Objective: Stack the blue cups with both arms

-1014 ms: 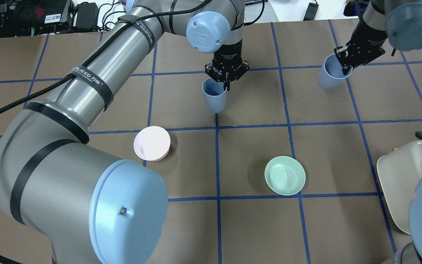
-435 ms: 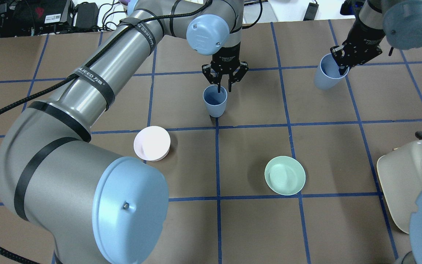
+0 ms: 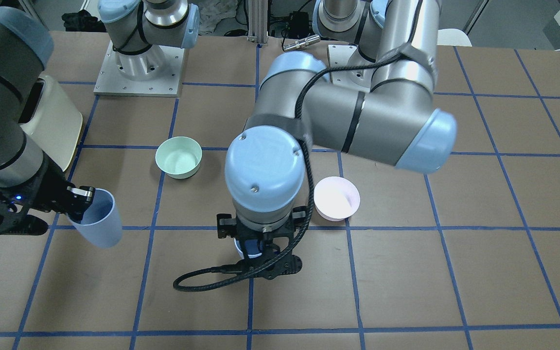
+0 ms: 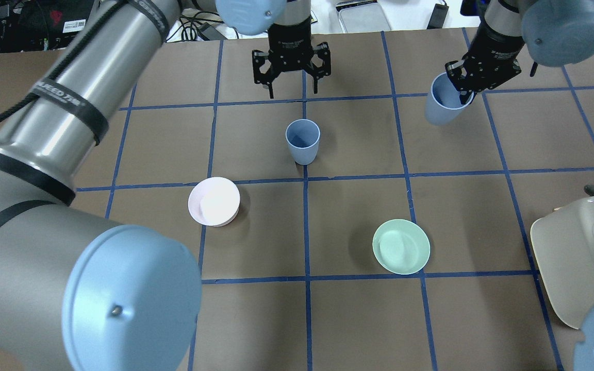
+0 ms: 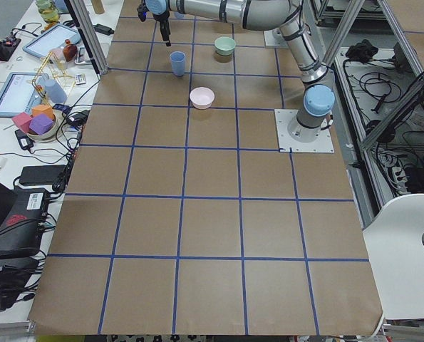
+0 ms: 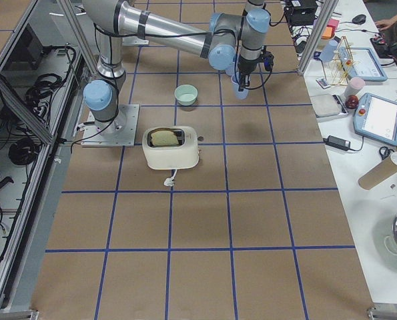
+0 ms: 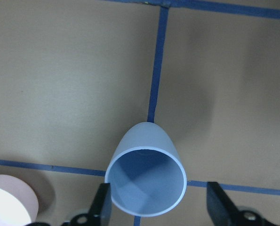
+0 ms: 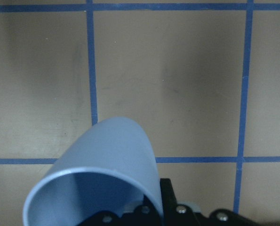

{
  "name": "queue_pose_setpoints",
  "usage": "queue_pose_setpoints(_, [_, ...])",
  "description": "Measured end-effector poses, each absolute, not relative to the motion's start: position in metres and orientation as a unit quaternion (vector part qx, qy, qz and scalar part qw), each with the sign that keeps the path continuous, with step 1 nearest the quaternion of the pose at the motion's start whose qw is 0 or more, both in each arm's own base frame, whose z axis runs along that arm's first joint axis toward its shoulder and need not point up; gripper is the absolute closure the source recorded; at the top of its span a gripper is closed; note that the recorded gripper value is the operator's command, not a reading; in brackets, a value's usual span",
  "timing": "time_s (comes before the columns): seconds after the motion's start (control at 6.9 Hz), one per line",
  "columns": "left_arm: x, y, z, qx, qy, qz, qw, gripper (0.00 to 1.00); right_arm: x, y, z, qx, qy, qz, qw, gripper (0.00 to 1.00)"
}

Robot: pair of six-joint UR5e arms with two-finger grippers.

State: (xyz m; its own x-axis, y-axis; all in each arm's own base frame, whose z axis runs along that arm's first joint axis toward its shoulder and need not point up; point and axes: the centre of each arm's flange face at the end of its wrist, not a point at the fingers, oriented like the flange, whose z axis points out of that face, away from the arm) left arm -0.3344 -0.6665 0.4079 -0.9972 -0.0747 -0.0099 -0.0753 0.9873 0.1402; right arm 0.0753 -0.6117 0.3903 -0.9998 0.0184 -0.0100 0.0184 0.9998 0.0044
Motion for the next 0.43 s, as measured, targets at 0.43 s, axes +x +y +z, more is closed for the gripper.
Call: queue_pose_setpoints(0.43, [-0.233, -0.626, 0.533, -0.014, 0.998, 0.052, -0.011, 0.11, 0.186, -0.593, 0.393, 0.054, 0.998, 0.003, 0.039, 1.0])
